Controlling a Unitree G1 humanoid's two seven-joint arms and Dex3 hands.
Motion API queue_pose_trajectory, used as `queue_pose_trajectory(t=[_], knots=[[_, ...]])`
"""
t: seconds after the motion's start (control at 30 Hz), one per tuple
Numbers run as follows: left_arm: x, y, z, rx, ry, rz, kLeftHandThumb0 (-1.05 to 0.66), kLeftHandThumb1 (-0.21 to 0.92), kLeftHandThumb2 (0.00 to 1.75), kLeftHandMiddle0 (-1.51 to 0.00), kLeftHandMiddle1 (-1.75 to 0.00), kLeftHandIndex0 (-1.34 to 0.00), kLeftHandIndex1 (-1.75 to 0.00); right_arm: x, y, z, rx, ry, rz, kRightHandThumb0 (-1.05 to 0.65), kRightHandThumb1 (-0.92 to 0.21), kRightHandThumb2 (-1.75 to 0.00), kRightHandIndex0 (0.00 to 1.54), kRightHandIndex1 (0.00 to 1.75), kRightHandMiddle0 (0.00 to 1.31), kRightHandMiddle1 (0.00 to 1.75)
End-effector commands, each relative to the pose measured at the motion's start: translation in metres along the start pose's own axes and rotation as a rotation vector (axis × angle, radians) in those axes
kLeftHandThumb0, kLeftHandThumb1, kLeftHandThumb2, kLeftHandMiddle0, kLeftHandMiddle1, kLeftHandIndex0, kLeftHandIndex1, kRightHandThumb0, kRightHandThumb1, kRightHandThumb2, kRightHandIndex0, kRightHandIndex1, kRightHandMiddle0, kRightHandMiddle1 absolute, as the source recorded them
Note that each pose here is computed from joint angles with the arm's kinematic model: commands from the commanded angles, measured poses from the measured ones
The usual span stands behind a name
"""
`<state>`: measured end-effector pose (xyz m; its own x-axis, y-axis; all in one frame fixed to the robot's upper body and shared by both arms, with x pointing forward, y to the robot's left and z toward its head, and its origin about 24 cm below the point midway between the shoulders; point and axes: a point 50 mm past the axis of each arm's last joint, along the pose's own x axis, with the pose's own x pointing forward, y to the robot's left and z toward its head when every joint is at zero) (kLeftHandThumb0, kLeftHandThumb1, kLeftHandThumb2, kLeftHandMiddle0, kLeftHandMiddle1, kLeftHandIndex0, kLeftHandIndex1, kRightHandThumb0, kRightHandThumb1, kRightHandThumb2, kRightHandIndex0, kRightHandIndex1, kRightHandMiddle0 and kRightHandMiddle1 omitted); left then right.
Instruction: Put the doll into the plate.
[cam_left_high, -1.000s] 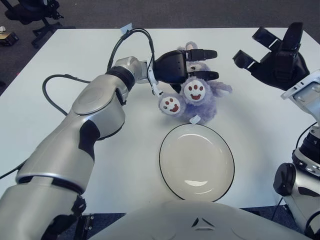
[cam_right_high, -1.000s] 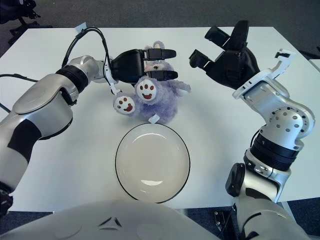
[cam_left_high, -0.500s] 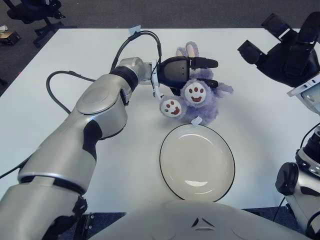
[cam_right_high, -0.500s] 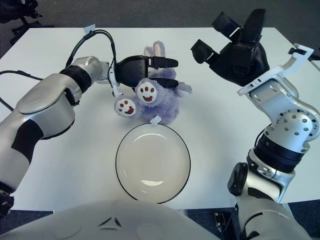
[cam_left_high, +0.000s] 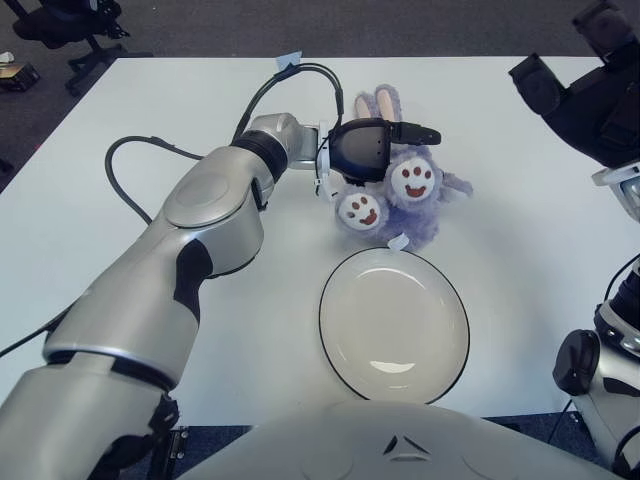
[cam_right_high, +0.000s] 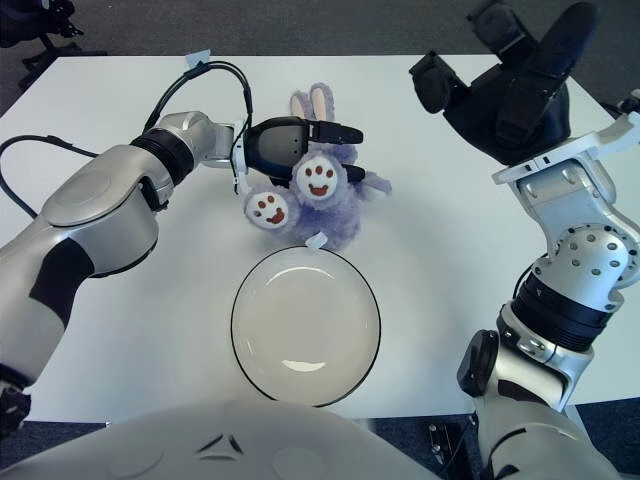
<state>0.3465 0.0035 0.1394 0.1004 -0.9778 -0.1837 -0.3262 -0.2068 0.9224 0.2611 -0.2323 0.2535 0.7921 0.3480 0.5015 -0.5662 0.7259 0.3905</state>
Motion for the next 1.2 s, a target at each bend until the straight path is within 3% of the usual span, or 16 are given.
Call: queue_pose_trajectory(t=[0.0,0.33,0.7,1.03,1.17], knots=[[-0.006,-0.013,0.002,-0.054,0.002,-0.151,-0.89,0.92,0.45,-0.27,0.00,-0.28,0.00,0.000,0.002,0.004,-0.018,-0.030,-0.003,-0.35,-0.92,-0.80,0.85,1.75,0.63,1.75],[0.000,-0.020,0.008,-0.049,-0.003,-0.220,-0.90,0.92,0.46,-0.26,0.00,-0.25,0.00,0.001,0.004,0.003,-0.018,-0.032,-0.003,-0.35,-0.92,-0.80,0.85,1.75,0.63,1.75],[0.002,-0.025,0.012,-0.433,0.109,-0.249,-0.91,0.92,0.39,-0.37,-0.04,-0.27,-0.01,0.001,0.005,0.003,-0.019,-0.033,-0.003,-0.35,-0.92,-0.80,0.85,1.75,0.64,1.75],[0.004,-0.027,0.005,-0.614,0.191,-0.335,-0.89,0.92,0.25,-0.50,-0.05,-0.37,-0.05,0.001,0.005,0.003,-0.019,-0.033,-0.003,-0.35,-0.92,-0.80,0.85,1.75,0.64,1.75],[0.003,-0.026,0.002,-0.647,0.214,-0.356,-0.85,0.92,0.17,-0.62,-0.17,-0.46,-0.06,0.001,0.005,0.003,-0.019,-0.033,-0.003,-0.35,-0.92,-0.80,0.85,1.75,0.64,1.75]])
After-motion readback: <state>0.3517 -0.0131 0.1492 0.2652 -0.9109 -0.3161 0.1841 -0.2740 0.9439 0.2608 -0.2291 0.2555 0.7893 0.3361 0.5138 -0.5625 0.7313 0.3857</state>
